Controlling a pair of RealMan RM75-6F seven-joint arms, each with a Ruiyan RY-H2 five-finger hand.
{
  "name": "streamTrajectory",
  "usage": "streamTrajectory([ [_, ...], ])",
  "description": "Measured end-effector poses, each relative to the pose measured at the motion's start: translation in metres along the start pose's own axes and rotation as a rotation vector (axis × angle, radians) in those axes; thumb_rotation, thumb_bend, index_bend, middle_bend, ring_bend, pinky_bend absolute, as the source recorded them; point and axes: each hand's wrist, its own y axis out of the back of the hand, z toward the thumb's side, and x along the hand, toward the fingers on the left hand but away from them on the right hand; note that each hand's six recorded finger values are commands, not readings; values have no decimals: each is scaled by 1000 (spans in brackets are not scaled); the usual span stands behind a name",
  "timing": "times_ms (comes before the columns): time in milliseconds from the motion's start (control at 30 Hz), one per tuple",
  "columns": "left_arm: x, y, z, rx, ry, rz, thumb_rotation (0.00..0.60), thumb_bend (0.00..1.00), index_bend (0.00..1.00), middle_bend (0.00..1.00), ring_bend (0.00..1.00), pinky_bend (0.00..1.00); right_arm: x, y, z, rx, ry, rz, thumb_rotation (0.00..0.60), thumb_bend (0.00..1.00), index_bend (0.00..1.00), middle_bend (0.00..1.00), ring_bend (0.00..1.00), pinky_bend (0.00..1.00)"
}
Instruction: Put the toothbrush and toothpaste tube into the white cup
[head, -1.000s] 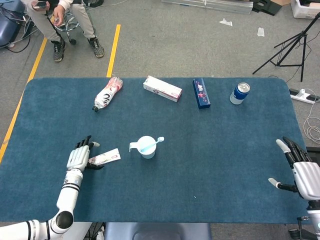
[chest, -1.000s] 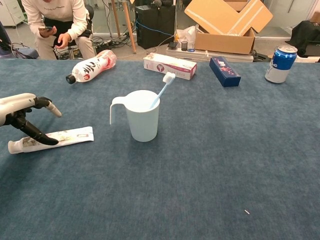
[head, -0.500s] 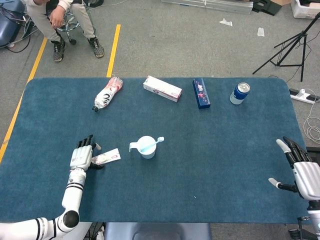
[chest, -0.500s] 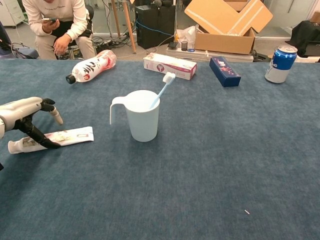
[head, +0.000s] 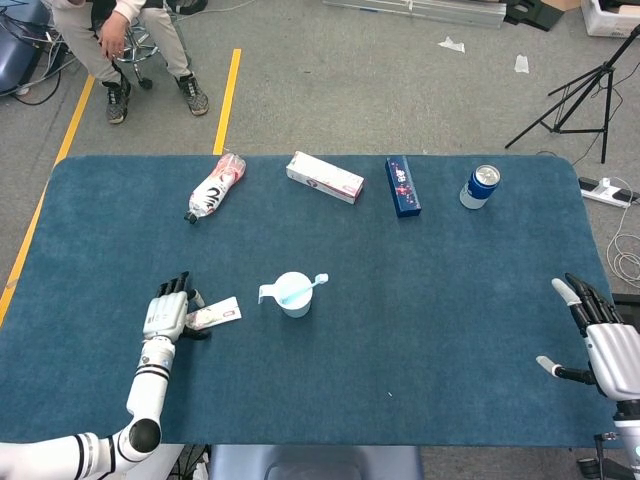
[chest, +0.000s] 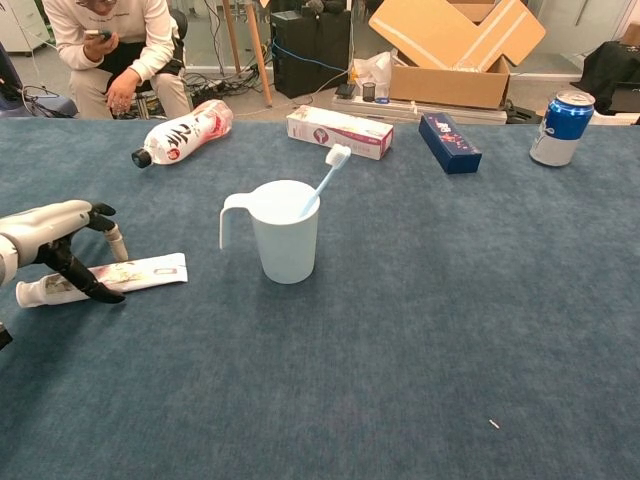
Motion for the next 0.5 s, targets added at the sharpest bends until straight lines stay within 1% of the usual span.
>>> streamTrajectory([
  [300, 5, 0, 3, -19, 6, -3, 600, 46, 437, 0, 0, 0, 0, 0, 0, -1, -1, 0, 600, 0, 0, 0, 0, 150],
  [500, 7, -1, 5, -19, 7, -1, 600, 76, 452, 0, 0, 0, 0, 0, 0, -1, -1, 2, 600, 0, 0, 0, 0, 150],
])
